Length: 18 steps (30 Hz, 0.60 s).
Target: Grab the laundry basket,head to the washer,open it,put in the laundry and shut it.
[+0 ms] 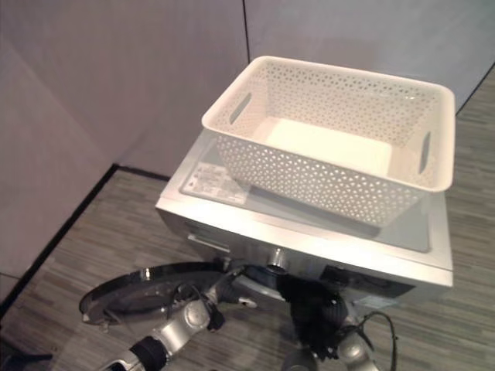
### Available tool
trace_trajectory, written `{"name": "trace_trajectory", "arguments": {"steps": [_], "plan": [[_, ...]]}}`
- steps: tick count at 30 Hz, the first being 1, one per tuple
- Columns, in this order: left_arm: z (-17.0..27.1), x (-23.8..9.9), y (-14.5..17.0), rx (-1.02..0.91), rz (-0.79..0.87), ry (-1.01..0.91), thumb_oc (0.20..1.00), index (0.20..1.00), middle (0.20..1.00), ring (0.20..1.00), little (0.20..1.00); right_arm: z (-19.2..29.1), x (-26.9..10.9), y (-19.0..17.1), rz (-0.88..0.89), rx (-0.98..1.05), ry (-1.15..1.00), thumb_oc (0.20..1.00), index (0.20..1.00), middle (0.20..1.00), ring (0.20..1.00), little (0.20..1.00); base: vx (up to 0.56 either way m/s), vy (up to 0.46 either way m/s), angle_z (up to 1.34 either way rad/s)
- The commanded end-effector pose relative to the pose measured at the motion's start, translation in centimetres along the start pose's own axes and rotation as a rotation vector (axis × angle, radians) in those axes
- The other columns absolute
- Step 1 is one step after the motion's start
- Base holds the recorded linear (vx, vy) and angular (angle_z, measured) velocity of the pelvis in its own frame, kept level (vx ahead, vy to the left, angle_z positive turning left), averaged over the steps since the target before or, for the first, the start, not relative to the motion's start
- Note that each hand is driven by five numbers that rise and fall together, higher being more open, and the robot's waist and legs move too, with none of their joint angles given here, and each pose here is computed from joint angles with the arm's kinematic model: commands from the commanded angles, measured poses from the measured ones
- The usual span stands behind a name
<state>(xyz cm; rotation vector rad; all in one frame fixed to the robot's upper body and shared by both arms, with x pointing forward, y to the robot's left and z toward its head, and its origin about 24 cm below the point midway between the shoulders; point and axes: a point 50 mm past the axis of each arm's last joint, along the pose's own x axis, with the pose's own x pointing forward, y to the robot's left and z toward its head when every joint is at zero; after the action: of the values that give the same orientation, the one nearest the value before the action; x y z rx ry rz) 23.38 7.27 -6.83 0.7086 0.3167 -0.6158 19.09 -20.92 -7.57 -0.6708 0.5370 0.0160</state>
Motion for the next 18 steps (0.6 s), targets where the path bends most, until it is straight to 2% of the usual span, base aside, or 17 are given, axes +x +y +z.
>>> {"name": "trace_trajectory", "arguments": {"steps": [1, 5, 6, 9, 13, 18], "plan": [[2.2, 1.0, 1.7, 0.196, 0.017, -0.148, 1.0, 1.0, 1.0, 1.0, 1.0, 9.1, 2.4, -3.3, -0.147, 0.213, -0.351, 0.2, 0.2, 0.2, 0.2, 0.2, -0.02, -0.015, 0.19], [4.1, 1.4, 0.1, 0.489, -0.025, -0.297, 1.0, 1.0, 1.0, 1.0, 1.0, 14.0, 1.8, -2.8, -0.095, 0.381, -0.546, 0.2, 0.2, 0.2, 0.2, 0.2, -0.03, -0.029, 0.09], [4.1, 1.4, 0.1, 0.491, -0.024, -0.298, 1.0, 1.0, 1.0, 1.0, 1.0, 14.0, 1.8, -2.8, -0.095, 0.383, -0.546, 0.2, 0.2, 0.2, 0.2, 0.2, -0.01, -0.028, -0.04], [3.7, 2.2, 0.0, 0.695, 0.064, -0.264, 1.0, 1.0, 1.0, 1.0, 1.0, 17.4, 0.6, -2.3, -0.016, 0.513, -0.676, 0.2, 0.2, 0.2, 0.2, 0.2, -0.03, -0.025, 0.0], [3.9, 2.7, -0.5, 0.74, 0.055, -0.237, 1.0, 1.0, 1.0, 1.0, 1.0, 19.3, -0.1, -2.6, 0.03, 0.555, -0.742, 0.2, 0.2, 0.2, 0.2, 0.2, -0.03, -0.035, -0.03], [3.3, 2.8, -1.7, 0.672, -0.009, -0.162, 1.0, 1.0, 1.0, 1.0, 1.0, 22.5, -2.0, -3.0, 0.146, 0.65, -0.881, 0.2, 0.2, 0.2, 0.2, 0.2, 0.0, -0.004, -0.01]]}}
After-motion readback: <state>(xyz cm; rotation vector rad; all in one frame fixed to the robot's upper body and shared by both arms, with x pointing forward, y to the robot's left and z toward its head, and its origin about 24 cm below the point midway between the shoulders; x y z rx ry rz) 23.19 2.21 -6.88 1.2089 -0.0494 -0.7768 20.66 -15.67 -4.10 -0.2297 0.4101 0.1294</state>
